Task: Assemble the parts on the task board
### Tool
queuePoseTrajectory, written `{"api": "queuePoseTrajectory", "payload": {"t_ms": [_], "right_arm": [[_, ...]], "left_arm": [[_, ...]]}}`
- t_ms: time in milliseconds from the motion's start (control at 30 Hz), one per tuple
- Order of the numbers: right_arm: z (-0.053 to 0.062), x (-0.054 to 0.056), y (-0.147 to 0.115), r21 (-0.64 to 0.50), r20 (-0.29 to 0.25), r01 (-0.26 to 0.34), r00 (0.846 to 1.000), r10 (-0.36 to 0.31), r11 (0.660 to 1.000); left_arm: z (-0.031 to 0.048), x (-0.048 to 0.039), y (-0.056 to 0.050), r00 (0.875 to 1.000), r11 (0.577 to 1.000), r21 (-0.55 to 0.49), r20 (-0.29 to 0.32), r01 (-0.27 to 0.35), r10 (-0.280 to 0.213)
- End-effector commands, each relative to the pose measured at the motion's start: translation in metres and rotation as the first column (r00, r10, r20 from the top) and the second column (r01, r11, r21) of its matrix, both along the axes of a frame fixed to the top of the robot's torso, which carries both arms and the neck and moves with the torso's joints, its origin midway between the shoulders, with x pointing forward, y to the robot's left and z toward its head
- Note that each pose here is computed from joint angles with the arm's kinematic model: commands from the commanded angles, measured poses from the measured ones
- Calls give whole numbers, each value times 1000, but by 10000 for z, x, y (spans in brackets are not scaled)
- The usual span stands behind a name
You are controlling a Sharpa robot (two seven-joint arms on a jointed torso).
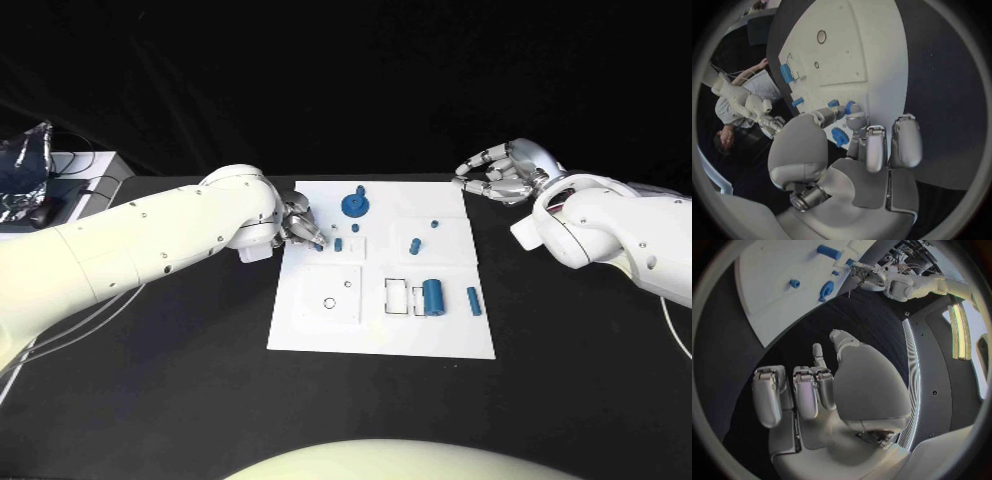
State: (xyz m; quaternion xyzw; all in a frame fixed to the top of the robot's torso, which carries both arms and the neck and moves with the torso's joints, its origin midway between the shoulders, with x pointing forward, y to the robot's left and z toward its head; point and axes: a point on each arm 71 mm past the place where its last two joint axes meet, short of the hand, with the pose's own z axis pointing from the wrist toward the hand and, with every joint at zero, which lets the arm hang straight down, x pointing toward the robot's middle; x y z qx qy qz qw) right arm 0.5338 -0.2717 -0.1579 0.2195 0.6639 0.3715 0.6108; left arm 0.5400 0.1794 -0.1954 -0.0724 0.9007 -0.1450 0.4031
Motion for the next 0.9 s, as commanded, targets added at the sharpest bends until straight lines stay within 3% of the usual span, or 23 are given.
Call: {"api": "queuePoseTrajectory", "payload": {"t_ms": [33,567,900], "right_arm": [[1,-6,15,-4,3,-17,1000,17,1000],[-1,-8,17,-5,2,-21,1000,21,1000],[-14,-8,11,-5,1,-19,1000,19,1000]], "left_arm": [[-22,-16,-32,1000,1000,-7,-17,9,-9],[-32,-19,-5,1000,1000,-6,-17,6,-6],[10,-68,38,1000,999,-41,-5,-6,6]]}}
